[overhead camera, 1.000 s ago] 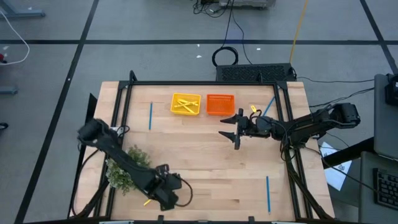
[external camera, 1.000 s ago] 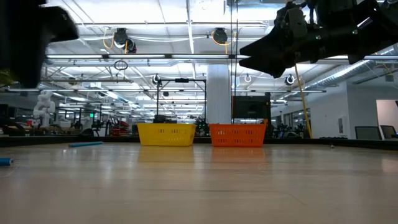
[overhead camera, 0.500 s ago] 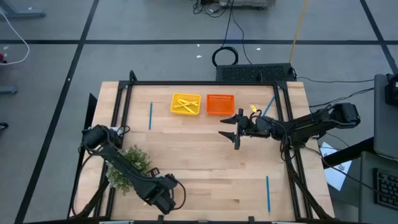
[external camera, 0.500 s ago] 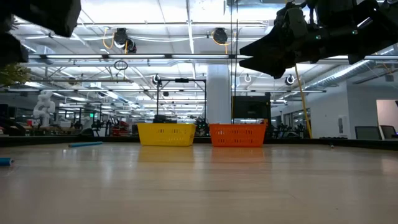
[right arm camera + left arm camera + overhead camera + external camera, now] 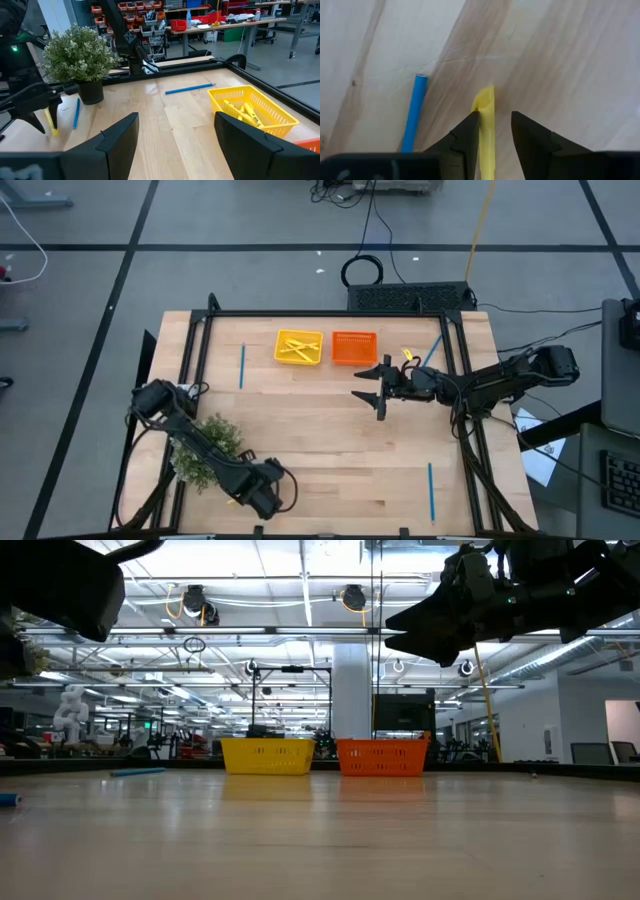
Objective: Sort pens & pencils
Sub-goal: Put the yellow pen into the yellow bin
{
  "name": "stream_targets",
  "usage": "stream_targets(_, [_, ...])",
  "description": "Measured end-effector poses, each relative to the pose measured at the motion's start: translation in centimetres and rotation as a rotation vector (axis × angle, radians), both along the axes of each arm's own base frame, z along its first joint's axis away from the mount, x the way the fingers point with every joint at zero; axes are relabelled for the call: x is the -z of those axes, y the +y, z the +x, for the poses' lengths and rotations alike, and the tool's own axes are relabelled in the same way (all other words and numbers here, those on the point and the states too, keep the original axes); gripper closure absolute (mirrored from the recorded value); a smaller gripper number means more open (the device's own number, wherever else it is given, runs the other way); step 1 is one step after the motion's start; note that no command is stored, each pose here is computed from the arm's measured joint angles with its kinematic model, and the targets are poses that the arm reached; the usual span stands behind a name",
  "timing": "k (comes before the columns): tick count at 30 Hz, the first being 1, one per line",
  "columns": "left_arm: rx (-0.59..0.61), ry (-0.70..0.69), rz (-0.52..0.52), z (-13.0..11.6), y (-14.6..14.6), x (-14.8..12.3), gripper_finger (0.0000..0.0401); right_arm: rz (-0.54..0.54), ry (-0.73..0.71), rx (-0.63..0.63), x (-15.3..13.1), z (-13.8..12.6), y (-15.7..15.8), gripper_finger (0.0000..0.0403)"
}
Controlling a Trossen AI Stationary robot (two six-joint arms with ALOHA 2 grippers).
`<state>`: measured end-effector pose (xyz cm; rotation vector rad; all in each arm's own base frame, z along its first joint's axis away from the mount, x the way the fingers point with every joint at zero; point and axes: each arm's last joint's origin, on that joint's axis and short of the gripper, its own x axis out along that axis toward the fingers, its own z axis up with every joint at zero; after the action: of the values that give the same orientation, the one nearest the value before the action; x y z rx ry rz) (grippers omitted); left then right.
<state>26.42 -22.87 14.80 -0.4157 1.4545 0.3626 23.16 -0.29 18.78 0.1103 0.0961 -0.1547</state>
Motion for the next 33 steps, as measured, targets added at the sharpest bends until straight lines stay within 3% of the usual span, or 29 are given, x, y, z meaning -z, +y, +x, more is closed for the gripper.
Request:
stream_targets(11, [0.032,0.004,-0.006,-0.04,0.17,0.35,0.0291,0.0,0.0,0.0,0.0,0.0,0.01,0.0154])
stream_targets(19, [0.095,0.009,0.005,-0.09,0.23,0.41,0.039,0.0,0.0,0.0,0.0,0.0,0.01,0.0154])
stream_targets(33, [0.153,-0.002,0.013,0.15,0.47,0.33,0.04,0.0,0.0,0.0,0.0,0.0,0.01,0.0154])
